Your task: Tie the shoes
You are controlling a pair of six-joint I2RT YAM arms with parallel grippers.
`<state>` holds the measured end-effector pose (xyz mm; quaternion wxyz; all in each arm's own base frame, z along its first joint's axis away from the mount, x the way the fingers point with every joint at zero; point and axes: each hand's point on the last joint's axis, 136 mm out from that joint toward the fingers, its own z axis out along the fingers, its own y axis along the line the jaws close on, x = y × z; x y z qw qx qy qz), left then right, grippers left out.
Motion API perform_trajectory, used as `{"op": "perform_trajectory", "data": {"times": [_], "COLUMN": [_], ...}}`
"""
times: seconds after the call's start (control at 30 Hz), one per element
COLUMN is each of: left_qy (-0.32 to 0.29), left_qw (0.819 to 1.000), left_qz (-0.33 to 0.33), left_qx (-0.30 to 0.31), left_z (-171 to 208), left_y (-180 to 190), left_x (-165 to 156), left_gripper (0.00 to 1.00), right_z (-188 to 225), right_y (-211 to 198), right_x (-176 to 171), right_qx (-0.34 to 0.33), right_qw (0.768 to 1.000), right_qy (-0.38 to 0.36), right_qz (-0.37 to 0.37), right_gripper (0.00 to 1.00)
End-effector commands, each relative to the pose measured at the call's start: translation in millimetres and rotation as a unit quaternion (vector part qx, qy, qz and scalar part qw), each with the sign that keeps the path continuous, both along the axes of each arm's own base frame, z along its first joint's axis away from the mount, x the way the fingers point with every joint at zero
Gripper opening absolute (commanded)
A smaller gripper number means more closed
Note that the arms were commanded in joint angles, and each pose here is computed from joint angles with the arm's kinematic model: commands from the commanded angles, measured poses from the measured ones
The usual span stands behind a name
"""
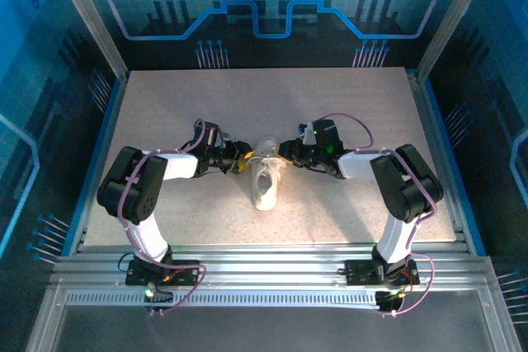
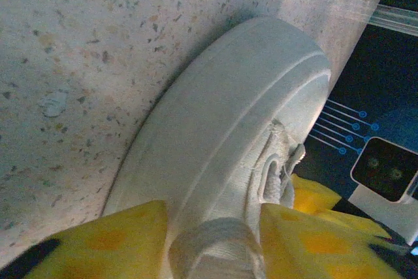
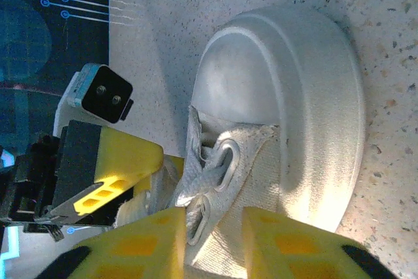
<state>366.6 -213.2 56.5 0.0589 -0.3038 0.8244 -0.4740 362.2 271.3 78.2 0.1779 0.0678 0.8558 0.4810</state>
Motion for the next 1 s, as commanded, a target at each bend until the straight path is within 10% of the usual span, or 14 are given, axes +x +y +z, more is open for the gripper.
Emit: {"op": "perform_trajectory", "data": {"times": [0.0,0.23,0.5,0.97], "left_qy": [-0.016,-0.038,-0.036,-0.023], "left_qw": [1.0,0.999,0.999,1.0], "left_qz": [-0.008,-0.009,-0.012,-0.013], "left_qx": [-0.025,-0.006,0.006,0.007], "left_z": [19,29,24,8], "left_y": [-4,3,8,8], "left_x": [-3,-2,-7,-11], "left_gripper": [0.29,0.03,0.0,0.0], "right_z": [6,11,14,-7], "right_y": [6,-2,-24,-7], "right_x": [-1,-6,-15,-14], "right_qx": [0.001,-0.019,-0.037,0.007], "right_qw": [1.0,0.999,0.999,1.0], "right_qy": [-0.014,-0.025,-0.032,-0.009], "right_qz": [0.013,0.01,-0.012,-0.012], "right_gripper": [0.19,0.01,0.48,0.57]}}
